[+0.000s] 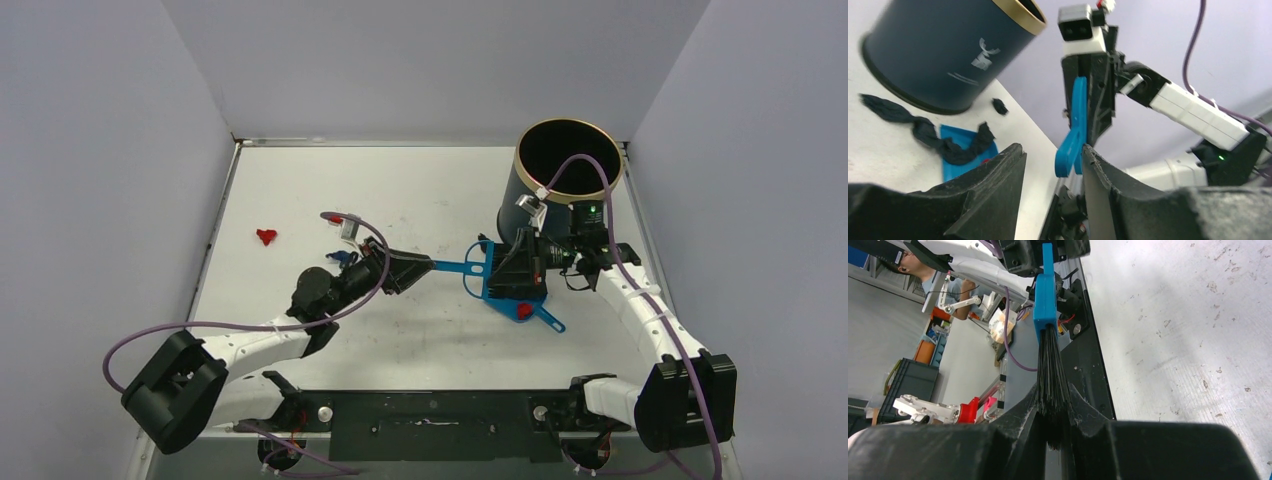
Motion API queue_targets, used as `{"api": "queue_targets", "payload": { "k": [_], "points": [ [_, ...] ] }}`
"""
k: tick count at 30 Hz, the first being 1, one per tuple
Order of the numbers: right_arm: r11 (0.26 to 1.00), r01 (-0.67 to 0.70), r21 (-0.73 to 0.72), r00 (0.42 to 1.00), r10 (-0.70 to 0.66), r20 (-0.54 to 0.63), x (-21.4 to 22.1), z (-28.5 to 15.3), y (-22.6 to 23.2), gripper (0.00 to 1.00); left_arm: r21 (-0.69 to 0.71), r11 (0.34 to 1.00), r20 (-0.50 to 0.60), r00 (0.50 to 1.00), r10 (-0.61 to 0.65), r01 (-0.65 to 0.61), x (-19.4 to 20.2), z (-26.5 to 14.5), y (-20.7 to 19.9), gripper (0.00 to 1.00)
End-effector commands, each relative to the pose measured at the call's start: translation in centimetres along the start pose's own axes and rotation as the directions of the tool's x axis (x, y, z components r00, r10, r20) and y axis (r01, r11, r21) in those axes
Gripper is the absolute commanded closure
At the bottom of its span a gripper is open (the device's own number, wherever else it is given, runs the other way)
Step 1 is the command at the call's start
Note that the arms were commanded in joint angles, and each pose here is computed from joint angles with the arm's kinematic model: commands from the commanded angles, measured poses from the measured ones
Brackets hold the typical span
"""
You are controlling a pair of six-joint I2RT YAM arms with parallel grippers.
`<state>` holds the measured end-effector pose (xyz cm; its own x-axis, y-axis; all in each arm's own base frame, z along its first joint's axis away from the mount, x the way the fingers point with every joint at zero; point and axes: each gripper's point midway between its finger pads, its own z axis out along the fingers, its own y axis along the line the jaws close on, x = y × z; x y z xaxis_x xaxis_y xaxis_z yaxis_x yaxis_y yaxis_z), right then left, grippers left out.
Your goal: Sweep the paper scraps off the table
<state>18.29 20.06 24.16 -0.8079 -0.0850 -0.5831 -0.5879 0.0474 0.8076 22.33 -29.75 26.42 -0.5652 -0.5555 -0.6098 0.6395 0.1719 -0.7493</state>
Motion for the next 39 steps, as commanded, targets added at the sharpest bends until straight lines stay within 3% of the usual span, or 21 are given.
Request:
{"api": "queue_targets", "payload": {
  "k": [1,9,14,19,30,32,36,39],
  "points": [
    [0.997,0.076,-0.030,0.997,-0.076,0.013,-0.8,-0.3,0.8,0.95,0.209,0.977,-0.062,0.998,-0.029,0.041,0.3,0.0,-4.3,0.56],
    [0.998,0.064,-0.008,0.998,-0.064,0.017,-1.0,-0.3,0.0,0.95,0.215,0.974,-0.085,0.995,-0.051,0.068,0.8,-0.1,-4.0,0.72],
    [0.998,0.056,-0.006,0.998,-0.056,0.018,-0.8,-0.4,0.0,0.95,0.192,0.979,-0.064,0.997,-0.053,0.064,0.3,-0.1,-3.6,0.68],
    [0.999,0.050,-0.012,0.999,-0.050,0.017,-0.8,-0.3,0.1,0.95,0.172,0.984,-0.044,0.998,-0.036,0.043,-0.2,0.2,-3.2,0.69],
    [1.000,0.011,-0.012,1.000,-0.011,0.017,-0.4,-0.2,-0.6,0.93,0.114,0.993,-0.065,0.998,0.006,0.002,-0.1,0.3,-2.5,1.00],
    [1.000,0.012,-0.009,1.000,-0.012,0.017,-0.4,-0.2,-0.6,0.80,0.079,0.996,-0.092,0.995,0.043,-0.035,0.1,0.0,-2.3,1.00],
    [0.999,0.050,0.013,0.999,-0.050,0.022,-0.9,-0.3,-0.7,0.39,0.024,0.995,-0.175,0.979,0.103,-0.100,0.8,-1.4,-2.4,1.00],
    [0.972,0.166,0.169,0.986,-0.160,-0.049,-0.6,-0.9,-2.3,0.16,-0.006,0.991,-0.259,0.958,0.124,-0.131,1.6,-3.0,-2.7,1.00]
  ]
}}
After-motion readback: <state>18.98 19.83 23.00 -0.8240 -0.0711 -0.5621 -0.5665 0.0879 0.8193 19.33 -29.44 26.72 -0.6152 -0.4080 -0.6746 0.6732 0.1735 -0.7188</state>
